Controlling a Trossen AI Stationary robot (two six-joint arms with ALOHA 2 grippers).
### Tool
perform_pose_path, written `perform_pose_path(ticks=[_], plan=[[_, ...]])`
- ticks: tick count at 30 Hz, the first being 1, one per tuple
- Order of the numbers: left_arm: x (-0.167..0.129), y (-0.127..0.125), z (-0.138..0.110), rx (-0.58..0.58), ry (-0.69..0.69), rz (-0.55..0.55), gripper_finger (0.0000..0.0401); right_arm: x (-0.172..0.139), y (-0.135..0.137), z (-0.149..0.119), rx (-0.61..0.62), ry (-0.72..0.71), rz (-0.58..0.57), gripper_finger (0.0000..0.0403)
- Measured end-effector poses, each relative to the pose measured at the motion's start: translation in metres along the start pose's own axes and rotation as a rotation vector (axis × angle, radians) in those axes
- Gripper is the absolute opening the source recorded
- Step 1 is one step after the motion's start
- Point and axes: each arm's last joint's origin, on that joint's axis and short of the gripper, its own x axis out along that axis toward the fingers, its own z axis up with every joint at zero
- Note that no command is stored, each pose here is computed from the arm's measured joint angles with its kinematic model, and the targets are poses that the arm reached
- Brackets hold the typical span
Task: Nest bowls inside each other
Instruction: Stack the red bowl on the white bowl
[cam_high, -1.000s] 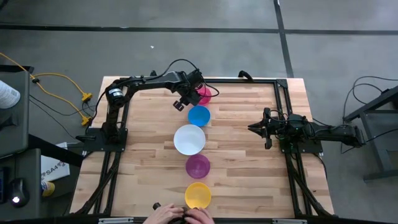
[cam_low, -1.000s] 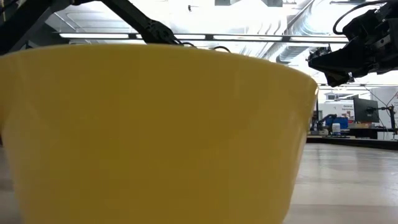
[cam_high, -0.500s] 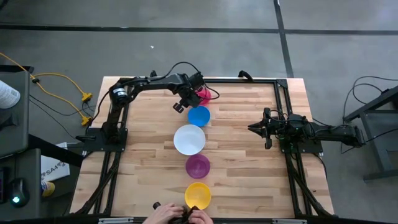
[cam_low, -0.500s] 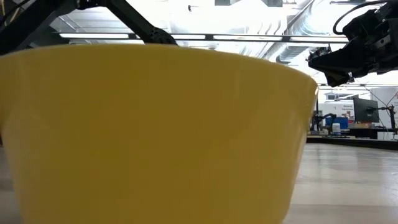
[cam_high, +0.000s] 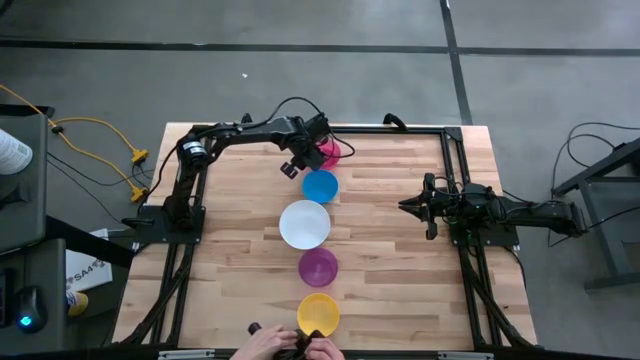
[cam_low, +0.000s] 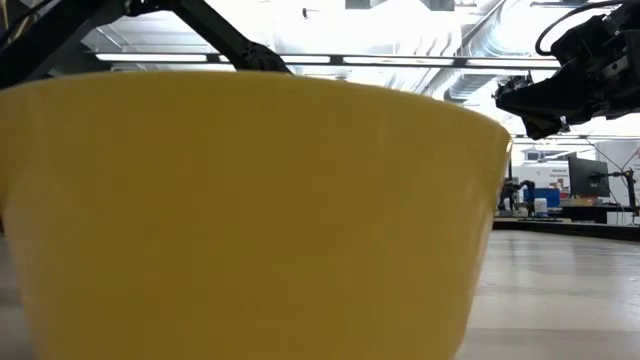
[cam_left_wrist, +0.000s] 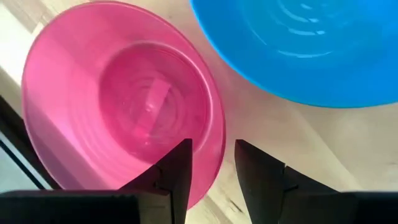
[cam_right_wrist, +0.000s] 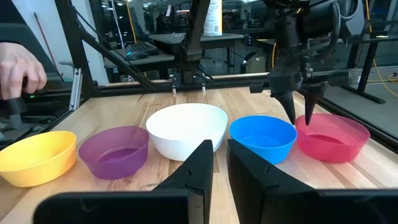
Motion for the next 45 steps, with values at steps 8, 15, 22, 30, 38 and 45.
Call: perform_pose_path(ticks=[8,15,22,30,38,45], plan=[[0.0001,-0.0013,-0.0004,0.0,0.005,-0.013,0.0096,0.0,0.0,0.0,0.0,0.0,0.0,0.0039],[0.0,-0.0012,-0.0004,0.0,0.006,-0.012,0.005,0.0,0.0,0.0,0.0,0.0,0.0,0.0039],[0.0,-0.001,-0.0005,0.0,0.007,-0.01,0.0039,0.0,0.0,-0.0001,0.0,0.0,0.0,0.0039],[0.0,0.0002,-0.0015,0.038,0.048,0.012,0.0024,0.0,0.0,-0.0001,0.0,0.0,0.0,0.0039],[0.0001,0.0,-0.0017,0.052,0.054,0.011,0.0005,0.0,0.0,0.0,0.0,0.0,0.0,0.0039],[0.0001,0.0,-0.0017,0.052,0.054,0.011,0.0003,0.0,0.0,-0.0001,0.0,0.0,0.0,0.0039]])
